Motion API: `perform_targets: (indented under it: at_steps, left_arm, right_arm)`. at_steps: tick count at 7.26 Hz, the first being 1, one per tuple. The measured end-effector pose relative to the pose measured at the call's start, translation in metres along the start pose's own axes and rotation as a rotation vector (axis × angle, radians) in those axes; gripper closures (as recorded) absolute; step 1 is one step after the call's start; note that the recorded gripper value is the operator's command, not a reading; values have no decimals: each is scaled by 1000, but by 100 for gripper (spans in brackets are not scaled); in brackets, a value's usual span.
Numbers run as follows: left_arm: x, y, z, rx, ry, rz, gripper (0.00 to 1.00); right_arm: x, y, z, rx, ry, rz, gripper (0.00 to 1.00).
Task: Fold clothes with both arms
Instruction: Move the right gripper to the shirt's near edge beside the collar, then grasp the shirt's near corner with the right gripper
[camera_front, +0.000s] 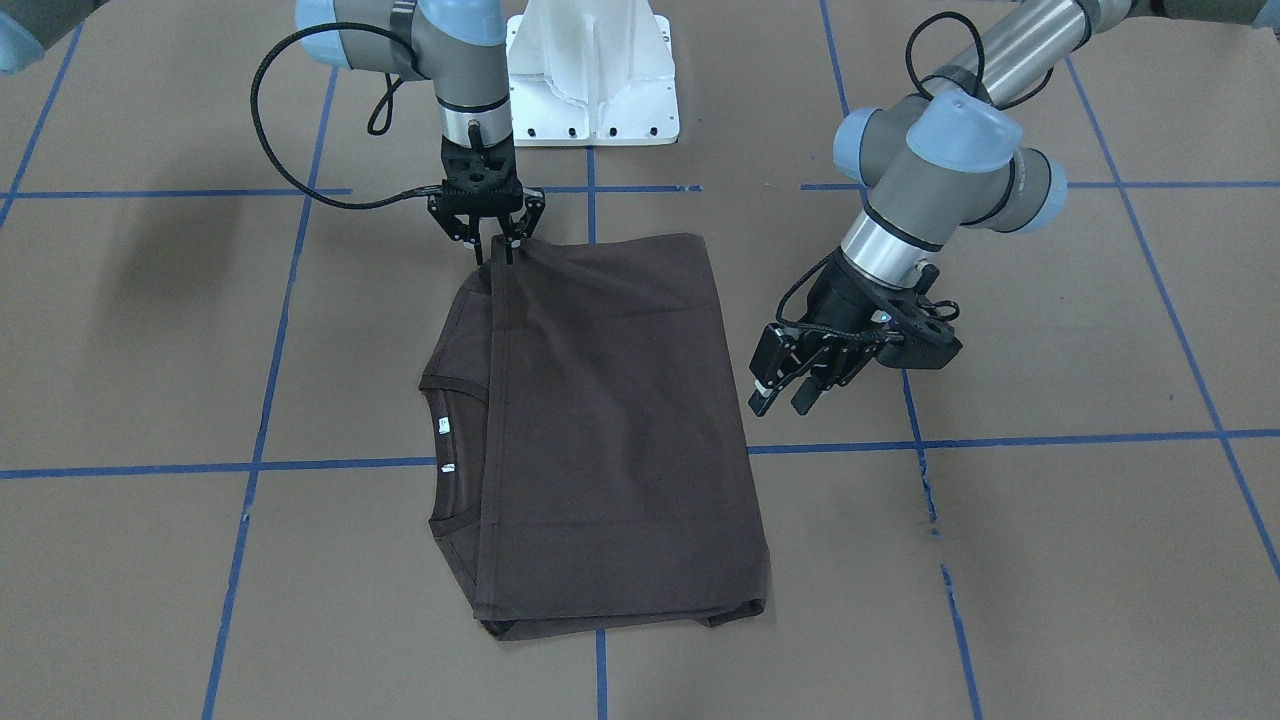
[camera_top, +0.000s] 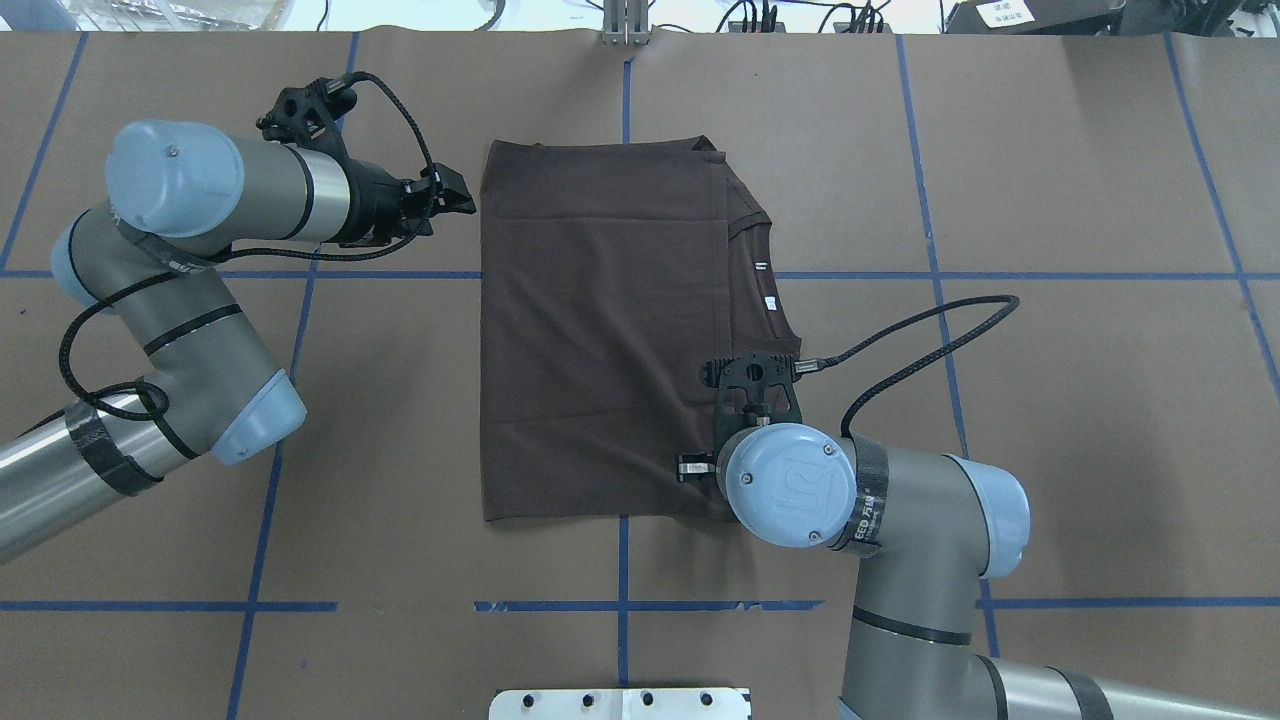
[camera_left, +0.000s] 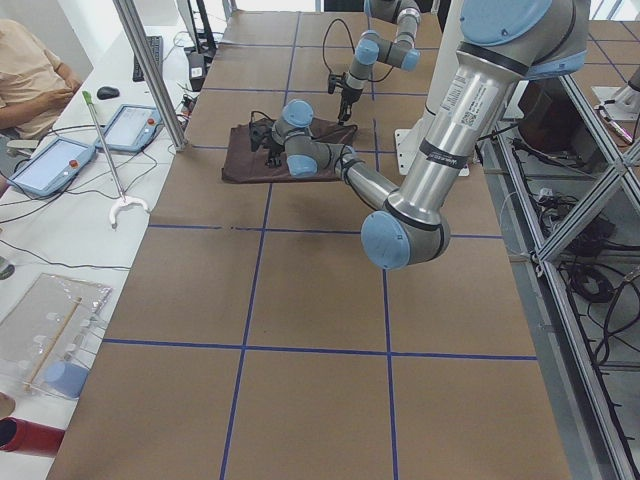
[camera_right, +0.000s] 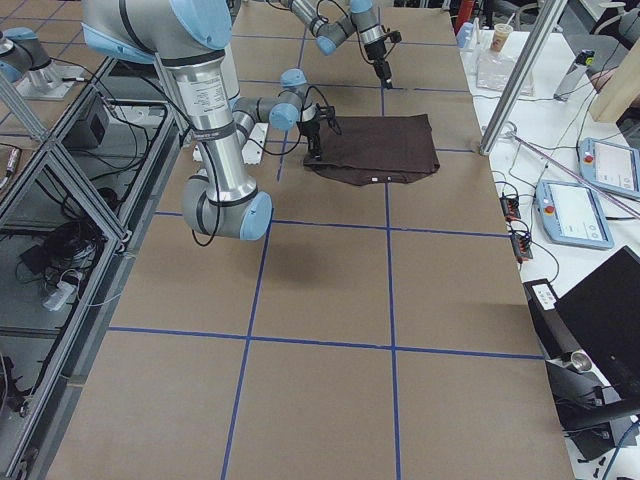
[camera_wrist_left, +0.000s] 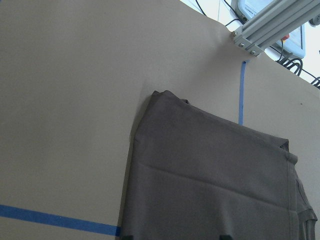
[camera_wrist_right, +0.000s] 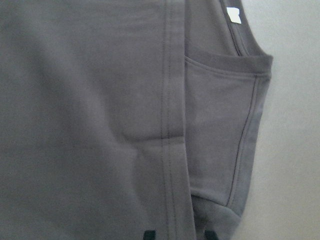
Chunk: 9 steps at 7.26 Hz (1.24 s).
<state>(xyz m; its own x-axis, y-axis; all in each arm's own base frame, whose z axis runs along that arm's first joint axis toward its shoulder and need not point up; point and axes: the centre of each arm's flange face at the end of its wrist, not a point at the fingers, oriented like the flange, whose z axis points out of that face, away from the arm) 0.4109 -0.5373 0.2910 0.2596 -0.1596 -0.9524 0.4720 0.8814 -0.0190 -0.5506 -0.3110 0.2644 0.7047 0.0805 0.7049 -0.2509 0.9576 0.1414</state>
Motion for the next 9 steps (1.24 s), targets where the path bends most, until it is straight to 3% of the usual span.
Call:
perform_targets:
  at_steps: [2, 3, 4, 6, 9]
  left_arm:
    - [2, 0, -1, 0, 3, 1, 34]
    - [2, 0, -1, 0, 3, 1, 34]
    - [3, 0, -1, 0, 4, 1, 34]
    - [4, 0, -2, 1, 4, 1, 34]
    - [4, 0, -2, 2, 2, 0, 34]
  right_arm:
    - [-2, 10, 8, -12, -43, 276, 52]
    - [-3, 14, 8, -19, -46, 361, 43]
    - [0, 18, 11, -24, -39, 411, 38]
    - [10, 26, 18, -30, -17, 481, 39]
    - [12, 30, 24, -32, -5, 517, 52]
